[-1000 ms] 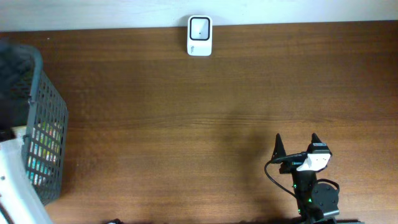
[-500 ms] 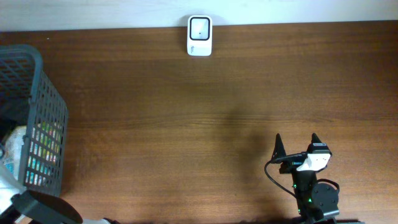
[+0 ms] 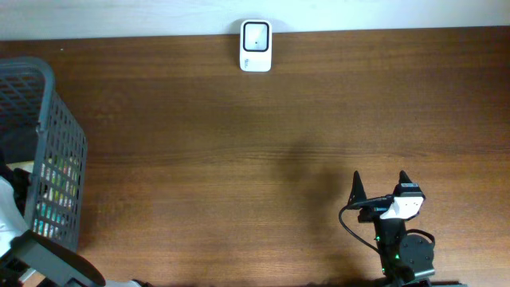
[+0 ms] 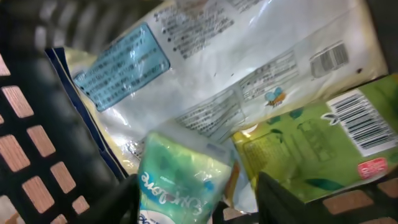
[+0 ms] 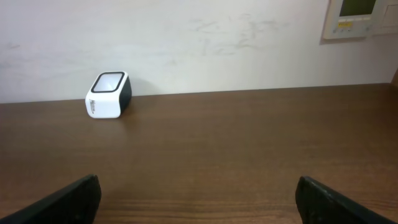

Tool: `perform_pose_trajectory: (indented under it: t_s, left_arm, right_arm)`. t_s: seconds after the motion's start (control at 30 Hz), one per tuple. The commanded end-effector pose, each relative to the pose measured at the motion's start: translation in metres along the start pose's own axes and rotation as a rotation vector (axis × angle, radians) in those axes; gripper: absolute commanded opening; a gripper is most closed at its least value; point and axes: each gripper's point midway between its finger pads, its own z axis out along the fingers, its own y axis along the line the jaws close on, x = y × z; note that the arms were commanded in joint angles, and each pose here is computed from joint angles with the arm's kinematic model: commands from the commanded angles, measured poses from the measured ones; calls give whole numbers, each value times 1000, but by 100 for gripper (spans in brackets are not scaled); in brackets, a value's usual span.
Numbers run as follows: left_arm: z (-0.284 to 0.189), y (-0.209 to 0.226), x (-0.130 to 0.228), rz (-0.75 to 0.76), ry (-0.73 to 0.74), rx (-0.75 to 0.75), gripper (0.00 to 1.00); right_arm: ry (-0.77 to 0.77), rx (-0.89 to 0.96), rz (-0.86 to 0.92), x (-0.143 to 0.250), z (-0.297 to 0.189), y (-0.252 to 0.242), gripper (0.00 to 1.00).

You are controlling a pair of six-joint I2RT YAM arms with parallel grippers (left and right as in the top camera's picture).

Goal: Scan the item barcode
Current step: 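Reach into the basket and grasp the small green-white pack with left gripper, then carry the green pack to table centre and release it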

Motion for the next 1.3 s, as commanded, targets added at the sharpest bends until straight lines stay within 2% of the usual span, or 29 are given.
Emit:
perform_pose_trajectory:
  t_s: [0.0, 0.3, 0.33, 0.4, 0.43, 0.53, 0.63, 0.73, 0.8, 0.87, 0.9, 1.0, 1.17, 1.27]
  left_arm:
    - [3, 4, 0, -6, -3, -14, 47]
    - [41, 7, 11, 16, 97, -85, 46]
    - [43, 7, 12, 17, 103, -88, 41]
    - [44, 6, 12, 17, 103, -87, 11]
    - [44, 6, 11, 17, 101, -85, 0]
    - [33, 1, -1, 11, 78, -65, 0]
    - [-8, -13, -30, -3, 12, 10, 0]
    - [-95, -39, -72, -8, -141, 177, 0]
    - [-133, -43, -84, -6, -219, 213, 0]
    - [-206, -56, -91, 22, -370, 302, 0]
    - [-233, -67, -85, 52, -424, 347, 0]
    - [-271, -102, -56, 156, -477, 441, 0]
    - [-280, -174, 2, 416, -450, 505, 0]
    - [-279, -213, 45, 624, -425, 529, 0]
  right_arm:
    - [5, 7, 6, 3, 0, -2, 99]
    - [8, 7, 6, 3, 0, -2, 99]
    - [8, 7, 6, 3, 0, -2, 99]
    - [8, 7, 6, 3, 0, -2, 99]
    - [8, 7, 6, 3, 0, -2, 99]
    - [8, 7, 6, 3, 0, -2, 99]
    - [8, 7, 6, 3, 0, -2, 99]
    - [8, 7, 6, 3, 0, -2, 99]
    - [8, 7, 6, 3, 0, -2, 99]
    - [8, 7, 6, 3, 0, -2, 99]
    - [7, 7, 6, 3, 0, -2, 99]
    - [8, 7, 6, 3, 0, -2, 99]
    - [8, 7, 6, 3, 0, -2, 99]
    - [8, 7, 6, 3, 0, -2, 99]
